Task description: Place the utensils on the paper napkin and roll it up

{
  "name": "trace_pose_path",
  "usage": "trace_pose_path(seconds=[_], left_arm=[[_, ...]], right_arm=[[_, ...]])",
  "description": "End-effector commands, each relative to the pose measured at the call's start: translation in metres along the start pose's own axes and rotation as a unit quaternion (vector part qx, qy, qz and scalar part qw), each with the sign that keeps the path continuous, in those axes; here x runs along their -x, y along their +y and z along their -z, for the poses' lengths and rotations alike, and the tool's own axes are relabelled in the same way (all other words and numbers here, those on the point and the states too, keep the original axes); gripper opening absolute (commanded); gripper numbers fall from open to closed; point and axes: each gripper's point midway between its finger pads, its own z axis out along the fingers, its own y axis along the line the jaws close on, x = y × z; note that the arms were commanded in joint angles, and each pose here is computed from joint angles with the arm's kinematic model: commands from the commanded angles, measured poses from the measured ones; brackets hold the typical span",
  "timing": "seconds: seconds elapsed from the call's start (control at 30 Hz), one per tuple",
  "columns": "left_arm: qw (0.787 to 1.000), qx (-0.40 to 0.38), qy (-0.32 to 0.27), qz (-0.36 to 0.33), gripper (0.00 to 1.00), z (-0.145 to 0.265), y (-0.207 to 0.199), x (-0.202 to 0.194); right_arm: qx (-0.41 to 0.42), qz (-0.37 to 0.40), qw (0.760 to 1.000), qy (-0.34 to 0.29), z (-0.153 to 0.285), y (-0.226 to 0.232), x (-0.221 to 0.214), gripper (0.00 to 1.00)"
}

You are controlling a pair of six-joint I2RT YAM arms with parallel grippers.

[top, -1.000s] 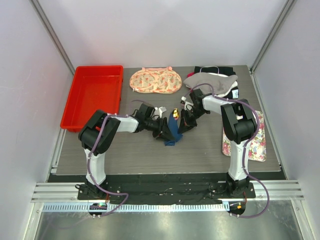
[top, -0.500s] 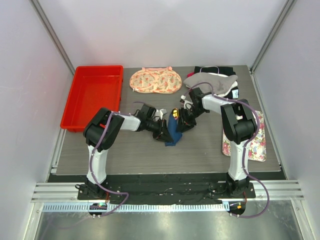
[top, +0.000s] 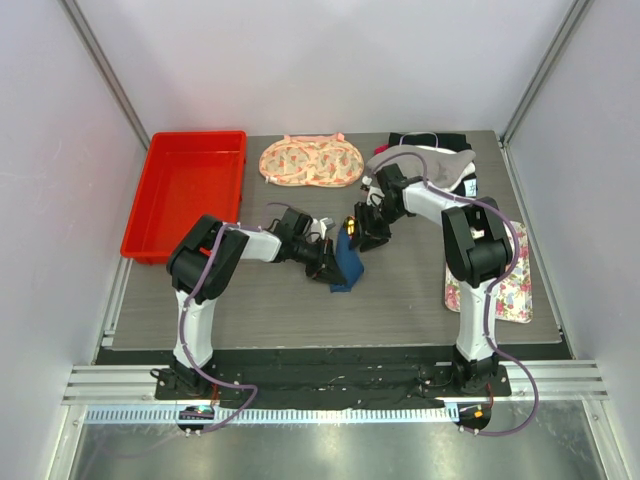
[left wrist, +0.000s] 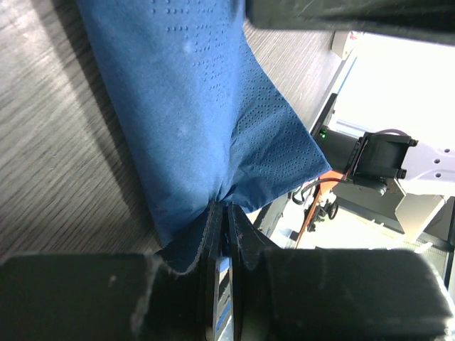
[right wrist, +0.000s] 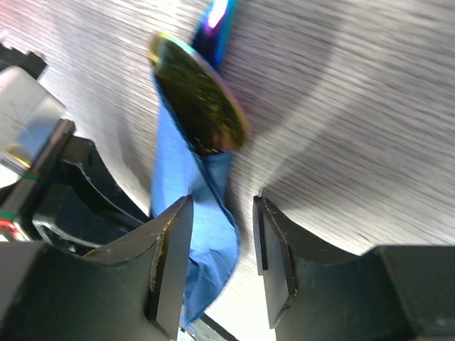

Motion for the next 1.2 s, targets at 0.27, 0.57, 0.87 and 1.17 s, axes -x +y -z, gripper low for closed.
trace_pose_path(seconds=[0.27,0.57,0.87,1.17], left_arm=[[0.997,0.08,-0.005,0.011,0.13,-0.008,0.048,-0.008],[0.997,0.073,-0.024,0.012,0.15,-0.002,0.041,0.005],[0.989,0.026,-0.113,-0.089,0.72,0.07,-0.05,0.044],[0.965,0.107,-0.193,-0.14,1.0,0.153,-0.051,0.058]], right_arm=[[-0.025,-0.009,0.999,0.018,-0.04,-0.009,-0.016,0.4],[-0.01,-0.007,1.0,0.02,-0.039,-0.007,-0.022,0.01],[0.075,0.058,0.993,-0.066,0.004,0.037,0.02,0.01],[0.12,0.074,0.986,-0.094,0.025,0.057,0.021,0.01]])
